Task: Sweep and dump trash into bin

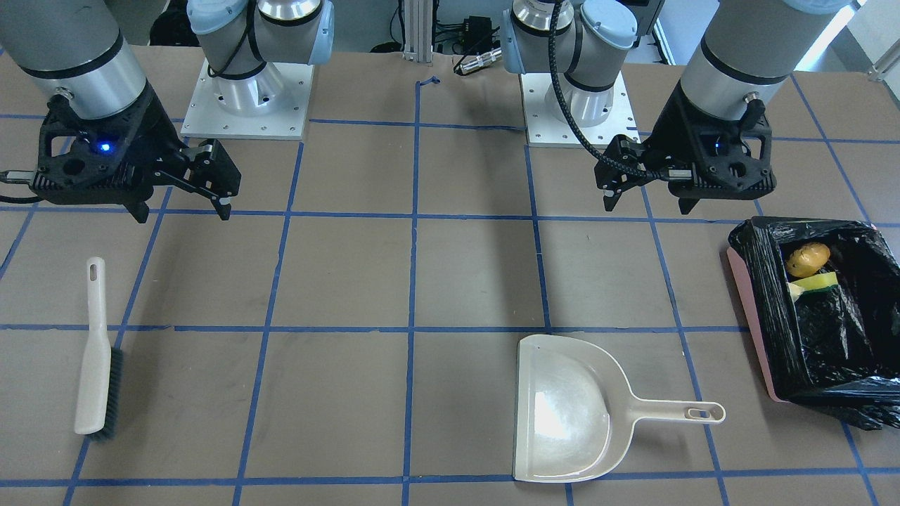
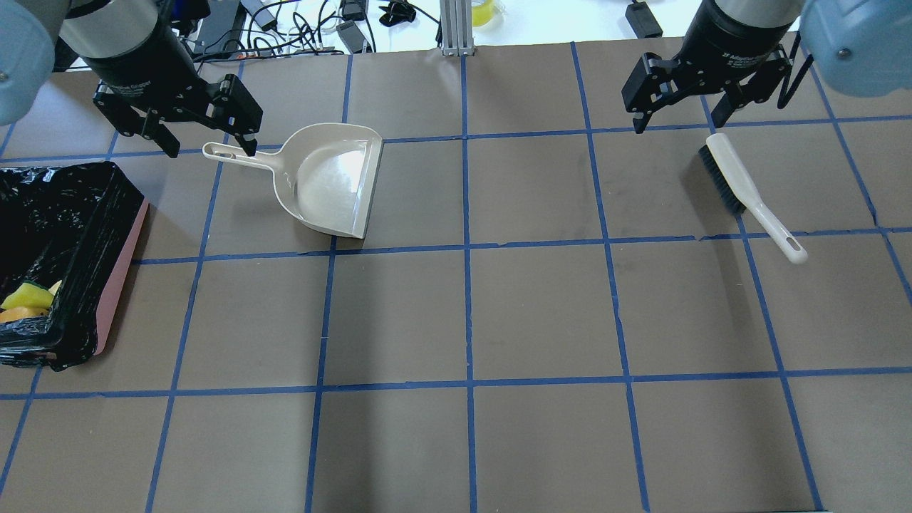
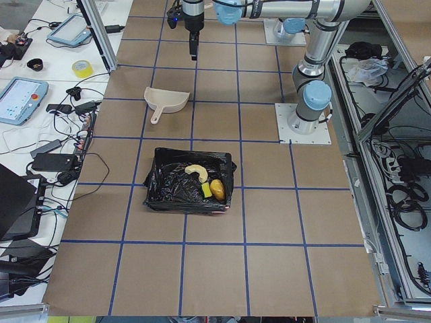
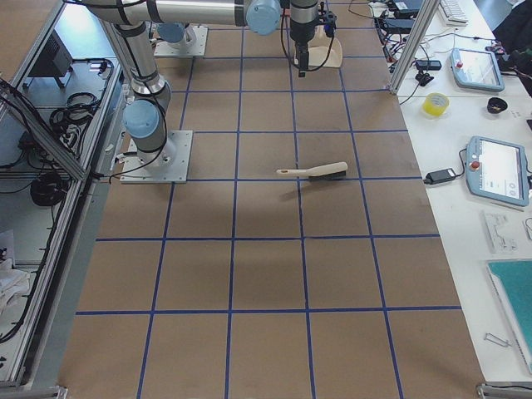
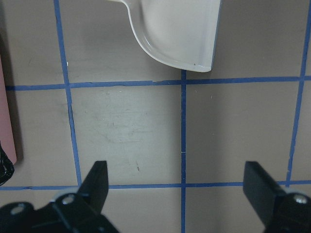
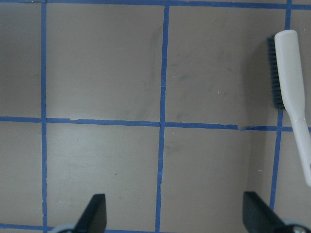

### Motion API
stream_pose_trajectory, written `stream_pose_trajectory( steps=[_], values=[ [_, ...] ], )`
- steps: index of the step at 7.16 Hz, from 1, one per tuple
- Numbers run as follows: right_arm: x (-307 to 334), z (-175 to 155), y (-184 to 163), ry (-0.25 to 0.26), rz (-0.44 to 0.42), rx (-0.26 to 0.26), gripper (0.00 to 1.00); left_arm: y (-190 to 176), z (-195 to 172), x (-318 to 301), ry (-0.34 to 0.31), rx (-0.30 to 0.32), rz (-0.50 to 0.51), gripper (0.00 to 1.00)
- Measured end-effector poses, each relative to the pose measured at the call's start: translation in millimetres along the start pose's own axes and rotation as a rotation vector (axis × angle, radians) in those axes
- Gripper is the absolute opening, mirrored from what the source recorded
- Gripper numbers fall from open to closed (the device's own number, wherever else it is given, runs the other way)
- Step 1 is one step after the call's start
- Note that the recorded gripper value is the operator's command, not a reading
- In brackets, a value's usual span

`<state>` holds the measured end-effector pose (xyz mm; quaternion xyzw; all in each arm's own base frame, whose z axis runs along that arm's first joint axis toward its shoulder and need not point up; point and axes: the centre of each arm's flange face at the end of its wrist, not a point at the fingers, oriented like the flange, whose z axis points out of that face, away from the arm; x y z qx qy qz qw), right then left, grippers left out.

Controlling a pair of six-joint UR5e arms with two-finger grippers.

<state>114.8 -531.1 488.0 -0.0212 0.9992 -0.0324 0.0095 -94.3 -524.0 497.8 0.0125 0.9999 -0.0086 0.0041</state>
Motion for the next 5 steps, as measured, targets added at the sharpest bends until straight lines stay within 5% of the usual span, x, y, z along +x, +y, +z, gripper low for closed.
stream_pose_trajectory(
  steps=[5],
  values=[
    [0, 1, 0, 0.001, 0.0, -0.002, 1.0, 13, -1, -6, 0.006, -0.045, -0.016, 1.0]
  ],
)
